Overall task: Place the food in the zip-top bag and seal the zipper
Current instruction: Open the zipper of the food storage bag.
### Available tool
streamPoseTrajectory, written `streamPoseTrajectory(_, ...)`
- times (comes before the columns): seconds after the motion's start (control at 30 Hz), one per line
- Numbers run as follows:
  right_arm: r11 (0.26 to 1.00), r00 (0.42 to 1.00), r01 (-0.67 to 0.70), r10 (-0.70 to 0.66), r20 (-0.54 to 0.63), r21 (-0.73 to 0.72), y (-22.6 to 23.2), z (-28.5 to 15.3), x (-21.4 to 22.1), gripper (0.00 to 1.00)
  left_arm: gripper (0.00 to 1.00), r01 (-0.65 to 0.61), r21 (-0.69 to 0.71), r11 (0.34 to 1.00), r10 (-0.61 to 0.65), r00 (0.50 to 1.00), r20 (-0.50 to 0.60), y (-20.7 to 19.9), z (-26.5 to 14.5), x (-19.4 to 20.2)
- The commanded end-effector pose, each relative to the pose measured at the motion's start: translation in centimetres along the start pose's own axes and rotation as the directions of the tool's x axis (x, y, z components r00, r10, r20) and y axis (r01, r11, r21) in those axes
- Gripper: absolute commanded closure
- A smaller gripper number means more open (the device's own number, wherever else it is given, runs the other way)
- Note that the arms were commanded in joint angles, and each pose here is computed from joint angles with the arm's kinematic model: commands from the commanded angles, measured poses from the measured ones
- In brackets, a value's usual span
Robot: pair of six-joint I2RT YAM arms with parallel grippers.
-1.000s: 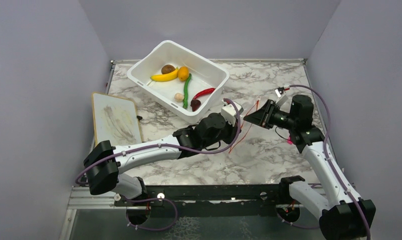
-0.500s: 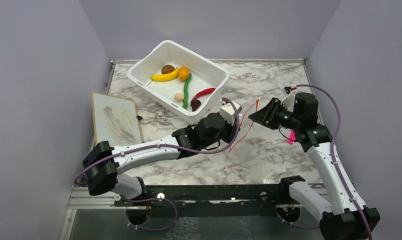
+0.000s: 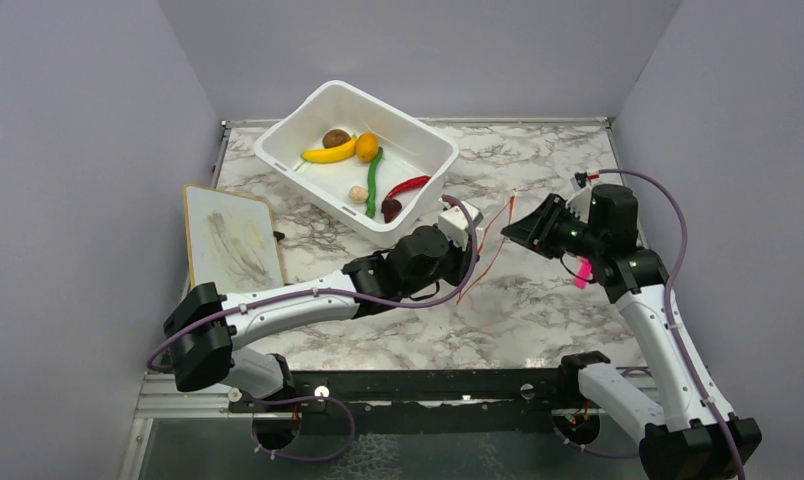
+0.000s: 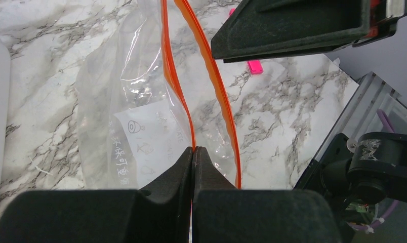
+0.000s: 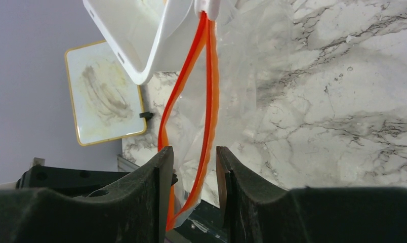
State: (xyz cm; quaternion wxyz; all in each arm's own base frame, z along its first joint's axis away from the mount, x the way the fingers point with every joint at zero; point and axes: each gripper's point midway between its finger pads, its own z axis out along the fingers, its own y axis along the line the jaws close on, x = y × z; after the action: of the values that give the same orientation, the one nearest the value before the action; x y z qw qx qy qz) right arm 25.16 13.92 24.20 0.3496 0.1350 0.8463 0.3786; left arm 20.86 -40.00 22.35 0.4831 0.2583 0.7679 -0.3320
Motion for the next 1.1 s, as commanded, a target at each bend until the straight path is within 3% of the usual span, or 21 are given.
streamPoseTrajectory(0.0, 1.000, 1.000, -0.014, 0.014, -0.025, 0.011, -1.1, 1.2, 0.7, 0.63, 1.00, 0.021, 0.011, 1.000, -0.022, 0.998, 0.064, -0.5, -0.8, -2.0)
streamPoseTrajectory(0.23, 0.998, 0.998, 0.011, -0.014, -0.060, -0.064, -1.3, 2.3, 1.9, 0.67, 1.00, 0.047, 0.029, 0.998, -0.049, 0.996, 0.076, -0.8, -1.0, -2.2)
streamPoseTrajectory(0.33, 0.996, 0.998, 0.056, -0.059, -0.038, -0.069, -1.1, 2.0, 1.5, 0.77, 1.00, 0.065, 0.022, 0.998, -0.066, 0.994, 0.091, -0.7, -1.4, -2.6)
streamPoseTrajectory(0.47, 0.990, 0.990, 0.140, -0.140, 0.023, -0.009, -0.7, 0.8, -0.5, 0.98, 1.00, 0.105, -0.034, 0.994, -0.102, 0.991, 0.089, 0.3, -2.1, -2.6)
streamPoseTrajectory(0.6, 0.973, 0.969, 0.228, -0.231, 0.090, 0.040, 0.9, -1.4, -3.0, 0.99, 1.00, 0.155, -0.086, 0.984, -0.149, 0.987, 0.067, 1.7, -3.0, -2.0)
streamPoseTrajectory(0.73, 0.961, 0.961, 0.258, -0.266, 0.079, 0.095, 0.9, -2.5, -3.5, 0.99, 0.99, 0.212, -0.081, 0.974, -0.207, 0.976, 0.060, 2.1, -3.8, -1.7)
streamPoseTrajectory(0.87, 0.961, 0.963, 0.254, -0.262, 0.059, 0.112, 0.7, -2.6, -3.4, 0.99, 0.87, 0.259, -0.012, 0.966, -0.258, 0.965, 0.048, 1.1, -4.4, -1.6)
streamPoseTrajectory(0.97, 0.965, 0.967, 0.249, -0.253, 0.029, 0.086, 0.6, -2.1, -2.6, 0.99, 0.63, 0.268, 0.057, 0.962, -0.270, 0.963, 0.026, -0.2, -4.5, -1.5)
streamPoseTrajectory(1.07, 0.968, 0.970, 0.245, -0.244, -0.016, 0.055, -0.1, -1.1, -1.4, 0.99, 0.46, 0.262, 0.108, 0.959, -0.262, 0.965, -0.014, -1.3, -4.1, -1.0)
